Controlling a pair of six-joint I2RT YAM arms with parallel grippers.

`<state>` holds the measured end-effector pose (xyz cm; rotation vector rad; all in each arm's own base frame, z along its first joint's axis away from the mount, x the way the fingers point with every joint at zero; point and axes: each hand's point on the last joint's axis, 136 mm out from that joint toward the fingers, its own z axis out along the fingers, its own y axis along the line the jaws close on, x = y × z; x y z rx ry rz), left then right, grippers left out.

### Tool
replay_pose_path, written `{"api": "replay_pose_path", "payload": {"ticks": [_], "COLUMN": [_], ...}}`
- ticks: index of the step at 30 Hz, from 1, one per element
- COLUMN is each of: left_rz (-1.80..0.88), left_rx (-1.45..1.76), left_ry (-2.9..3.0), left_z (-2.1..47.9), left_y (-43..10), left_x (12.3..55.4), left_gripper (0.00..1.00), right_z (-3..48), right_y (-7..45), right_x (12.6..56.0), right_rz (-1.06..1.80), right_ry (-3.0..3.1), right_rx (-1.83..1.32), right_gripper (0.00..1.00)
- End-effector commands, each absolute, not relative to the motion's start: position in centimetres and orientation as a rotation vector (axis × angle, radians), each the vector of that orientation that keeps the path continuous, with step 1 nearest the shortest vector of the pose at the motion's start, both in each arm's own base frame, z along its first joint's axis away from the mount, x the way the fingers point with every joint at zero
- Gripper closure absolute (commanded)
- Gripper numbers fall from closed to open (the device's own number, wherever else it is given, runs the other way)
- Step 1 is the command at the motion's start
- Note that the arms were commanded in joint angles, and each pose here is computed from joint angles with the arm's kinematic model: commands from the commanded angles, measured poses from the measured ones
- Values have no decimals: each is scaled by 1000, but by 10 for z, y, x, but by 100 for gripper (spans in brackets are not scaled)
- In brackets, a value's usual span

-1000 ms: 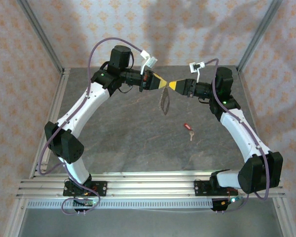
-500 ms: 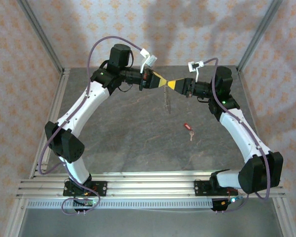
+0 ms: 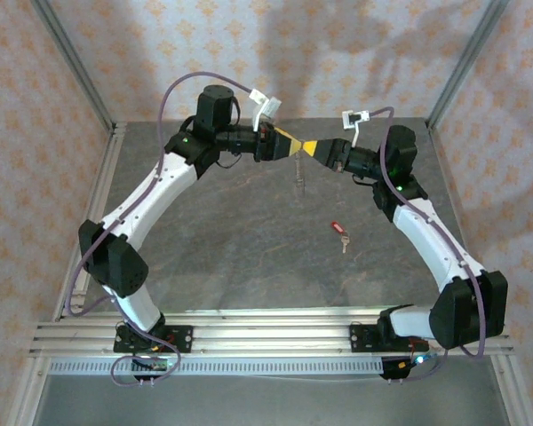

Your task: Put the keys on the keyring

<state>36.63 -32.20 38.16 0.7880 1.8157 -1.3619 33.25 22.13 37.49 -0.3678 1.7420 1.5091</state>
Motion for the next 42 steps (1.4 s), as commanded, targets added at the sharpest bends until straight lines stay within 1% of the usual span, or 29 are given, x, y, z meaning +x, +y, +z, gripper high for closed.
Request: {"api": "replay_pose_path", "payload": {"ticks": [1, 5, 8, 13, 18, 26, 42], "left_rz": [-1339, -1310, -1316, -1395, -1424, -1448, -1442], "left_rx": [586, 321, 115, -46, -66, -2, 45], "left_ry": [1671, 1666, 1661, 1630, 1624, 1630, 1721], "left_z": [429, 426, 417, 409, 408, 409, 382], "left_y": [-310, -291, -277, -273, -278, -293, -299], "left_x": [373, 393, 409, 420, 422, 413, 414], "left_gripper": [55, 43, 39, 38, 37, 37, 40], "right_z": [399, 397, 397, 399, 396, 396, 377], "right_y": [215, 213, 212, 211, 212, 227, 235], "right_x": [339, 346, 350, 354, 356, 349, 355], "right_rz": [1488, 1491, 1502, 1524, 1537, 1603, 1617], "right_ry": [1620, 1616, 1608, 1590, 1600, 1629, 1656], "right_rx": [-306, -254, -229, -194, -167, -211, -190], "right_gripper": [100, 100, 100, 100, 100, 100, 100]}}
